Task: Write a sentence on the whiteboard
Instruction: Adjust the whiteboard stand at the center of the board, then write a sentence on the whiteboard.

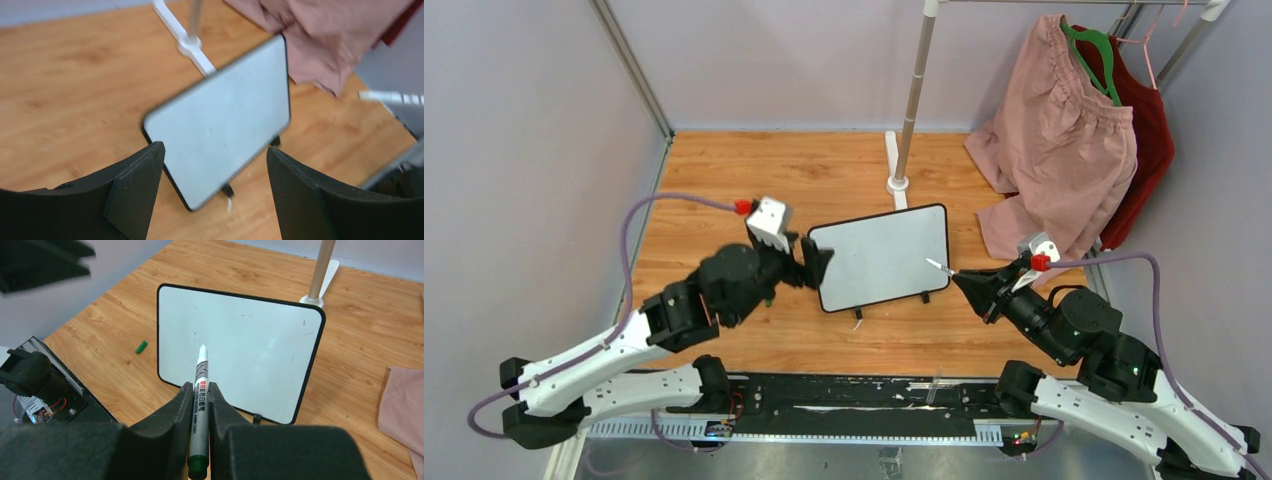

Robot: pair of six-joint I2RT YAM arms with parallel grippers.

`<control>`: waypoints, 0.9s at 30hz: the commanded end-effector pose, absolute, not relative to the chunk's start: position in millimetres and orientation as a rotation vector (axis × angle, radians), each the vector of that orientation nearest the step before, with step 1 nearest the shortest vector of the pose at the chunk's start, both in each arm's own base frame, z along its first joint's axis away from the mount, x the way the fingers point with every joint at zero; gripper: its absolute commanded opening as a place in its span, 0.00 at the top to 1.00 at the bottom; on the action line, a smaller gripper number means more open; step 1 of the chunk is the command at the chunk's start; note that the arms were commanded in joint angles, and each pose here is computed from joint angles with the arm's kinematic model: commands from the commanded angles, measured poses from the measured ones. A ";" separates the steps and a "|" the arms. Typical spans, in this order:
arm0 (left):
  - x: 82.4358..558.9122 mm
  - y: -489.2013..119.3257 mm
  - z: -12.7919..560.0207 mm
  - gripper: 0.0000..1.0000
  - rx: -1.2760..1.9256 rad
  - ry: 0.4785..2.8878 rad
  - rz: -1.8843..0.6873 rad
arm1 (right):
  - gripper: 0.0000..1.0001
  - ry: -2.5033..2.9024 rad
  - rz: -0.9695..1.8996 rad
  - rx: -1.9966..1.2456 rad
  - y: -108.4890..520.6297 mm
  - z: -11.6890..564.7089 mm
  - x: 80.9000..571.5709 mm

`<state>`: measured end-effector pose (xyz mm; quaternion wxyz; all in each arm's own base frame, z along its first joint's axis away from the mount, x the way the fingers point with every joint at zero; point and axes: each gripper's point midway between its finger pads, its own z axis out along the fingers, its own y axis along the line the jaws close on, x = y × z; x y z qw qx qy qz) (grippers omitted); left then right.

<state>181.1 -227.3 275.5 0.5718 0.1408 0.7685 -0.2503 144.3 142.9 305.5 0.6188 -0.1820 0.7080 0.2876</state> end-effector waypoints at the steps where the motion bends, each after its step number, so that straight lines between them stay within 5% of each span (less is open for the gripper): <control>1: 226.1 -211.1 310.1 0.20 0.534 1.797 -0.381 | 1.00 1.571 0.701 -0.471 153.1 318.6 140.6; 18: 279.2 -304.3 300.2 0.15 1.180 1.792 -0.902 | 1.00 1.507 0.672 -0.592 165.5 330.4 140.7; 22: 289.1 -315.8 286.4 0.09 1.220 1.825 -0.983 | 1.00 1.495 0.678 -0.618 170.8 329.5 140.2; 27: 311.2 -325.5 273.0 0.12 1.191 1.895 -1.024 | 1.00 1.479 0.716 -0.680 184.5 328.8 135.8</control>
